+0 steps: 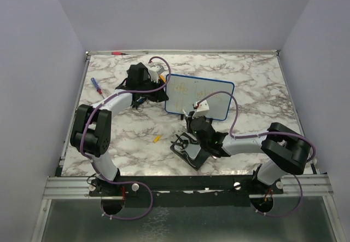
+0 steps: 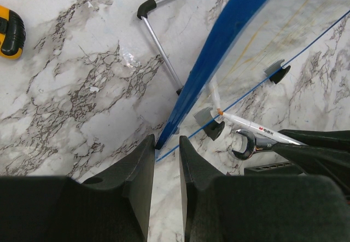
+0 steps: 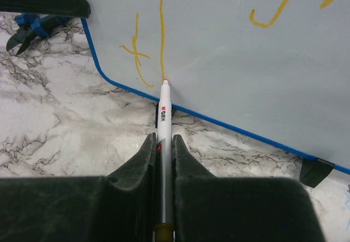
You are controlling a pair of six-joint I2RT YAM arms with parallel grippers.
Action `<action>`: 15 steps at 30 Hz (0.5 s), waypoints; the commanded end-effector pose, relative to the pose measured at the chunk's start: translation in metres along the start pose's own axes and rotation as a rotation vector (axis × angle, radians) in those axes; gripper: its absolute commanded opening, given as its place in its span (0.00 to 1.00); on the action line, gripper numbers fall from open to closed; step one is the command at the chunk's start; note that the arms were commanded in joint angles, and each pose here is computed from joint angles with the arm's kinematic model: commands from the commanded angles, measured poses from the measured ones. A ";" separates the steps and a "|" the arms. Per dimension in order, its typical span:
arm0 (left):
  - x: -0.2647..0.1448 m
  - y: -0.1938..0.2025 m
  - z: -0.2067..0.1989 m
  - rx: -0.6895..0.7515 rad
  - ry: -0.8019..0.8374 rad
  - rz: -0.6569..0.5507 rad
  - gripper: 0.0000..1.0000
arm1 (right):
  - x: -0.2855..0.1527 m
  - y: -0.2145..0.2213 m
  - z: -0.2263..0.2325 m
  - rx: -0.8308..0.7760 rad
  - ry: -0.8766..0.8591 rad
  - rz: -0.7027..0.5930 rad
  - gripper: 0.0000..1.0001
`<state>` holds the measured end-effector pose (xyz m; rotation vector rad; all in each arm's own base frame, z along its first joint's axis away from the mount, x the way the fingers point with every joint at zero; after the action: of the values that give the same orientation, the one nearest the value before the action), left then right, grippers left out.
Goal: Write a sentence on the whiteboard
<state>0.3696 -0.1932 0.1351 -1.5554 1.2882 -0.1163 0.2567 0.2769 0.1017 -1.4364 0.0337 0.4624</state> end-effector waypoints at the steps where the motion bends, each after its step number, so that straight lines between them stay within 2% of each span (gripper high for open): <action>1: -0.002 -0.013 -0.002 0.036 -0.009 -0.036 0.25 | 0.002 -0.028 0.000 0.004 0.046 -0.090 0.00; 15: -0.002 -0.014 -0.002 0.037 -0.010 -0.038 0.25 | -0.002 -0.041 -0.008 -0.003 0.089 -0.133 0.00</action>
<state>0.3710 -0.1929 0.1355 -1.5545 1.2787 -0.1175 0.2630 0.2732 0.1188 -1.4695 0.0070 0.3958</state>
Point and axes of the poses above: each gripper's point midway between its finger pads, its own x axis out along the fingers, its own z axis along the line the jaws close on, y = z × x, the point moved 4 cm from there along -x, back along the fingers
